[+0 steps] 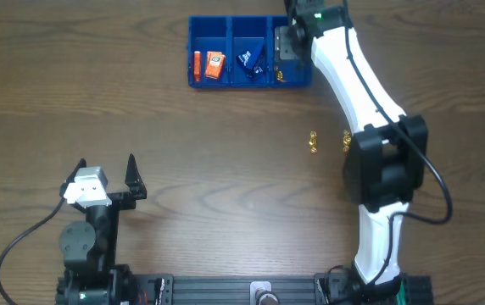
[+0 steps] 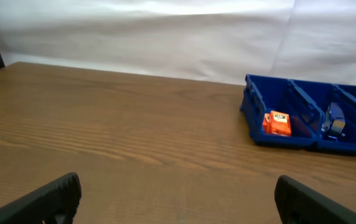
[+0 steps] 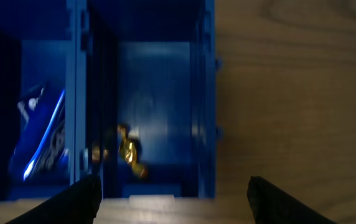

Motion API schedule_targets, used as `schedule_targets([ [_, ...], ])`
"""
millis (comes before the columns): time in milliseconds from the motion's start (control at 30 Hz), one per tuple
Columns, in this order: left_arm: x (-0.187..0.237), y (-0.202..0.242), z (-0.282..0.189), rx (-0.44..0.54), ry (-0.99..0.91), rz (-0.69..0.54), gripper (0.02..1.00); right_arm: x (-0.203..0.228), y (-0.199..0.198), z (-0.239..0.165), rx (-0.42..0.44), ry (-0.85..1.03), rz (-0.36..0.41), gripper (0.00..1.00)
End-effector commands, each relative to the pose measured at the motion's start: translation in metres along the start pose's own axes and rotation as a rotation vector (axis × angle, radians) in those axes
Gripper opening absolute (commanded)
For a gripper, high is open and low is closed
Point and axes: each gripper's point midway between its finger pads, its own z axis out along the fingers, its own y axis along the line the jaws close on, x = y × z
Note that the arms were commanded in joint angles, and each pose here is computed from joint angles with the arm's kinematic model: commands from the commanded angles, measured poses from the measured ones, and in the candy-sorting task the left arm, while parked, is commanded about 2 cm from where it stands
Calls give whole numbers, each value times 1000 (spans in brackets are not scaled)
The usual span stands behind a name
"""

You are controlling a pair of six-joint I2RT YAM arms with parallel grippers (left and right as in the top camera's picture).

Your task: Sort Candies Into Trays

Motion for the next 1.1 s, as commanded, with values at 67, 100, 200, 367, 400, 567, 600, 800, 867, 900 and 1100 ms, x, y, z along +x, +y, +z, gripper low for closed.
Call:
schedule_targets([
  [67,17,2,1,-10,49,1,998,107,-24,-39,-30,105,2,785],
  [100,17,2,1,-10,49,1,996,127,-25,-31,-32,147,8,787],
  [200,17,2,1,-10,49,1,998,195,-24,4,-57,285,10,783],
  [367,17,2,1,-10,49,1,998,220,-25,25,-34,363,17,776],
  [400,17,2,1,-10,49,1,998,223,-25,29,-32,371,16,774],
  [567,17,2,1,-10,49,1,998,219,-23,36,-36,353,23,750],
  [600,17,2,1,-10,49,1,998,217,-23,36,-37,346,27,748],
  [800,17,2,1,-10,49,1,998,215,-25,37,-34,337,30,632],
  [867,17,2,1,-10,49,1,998,215,-25,37,-34,338,30,507],
  [900,17,2,1,-9,49,1,998,215,-25,37,-34,338,30,452],
  [1100,17,2,1,-10,49,1,996,222,-26,40,-32,345,30,286],
])
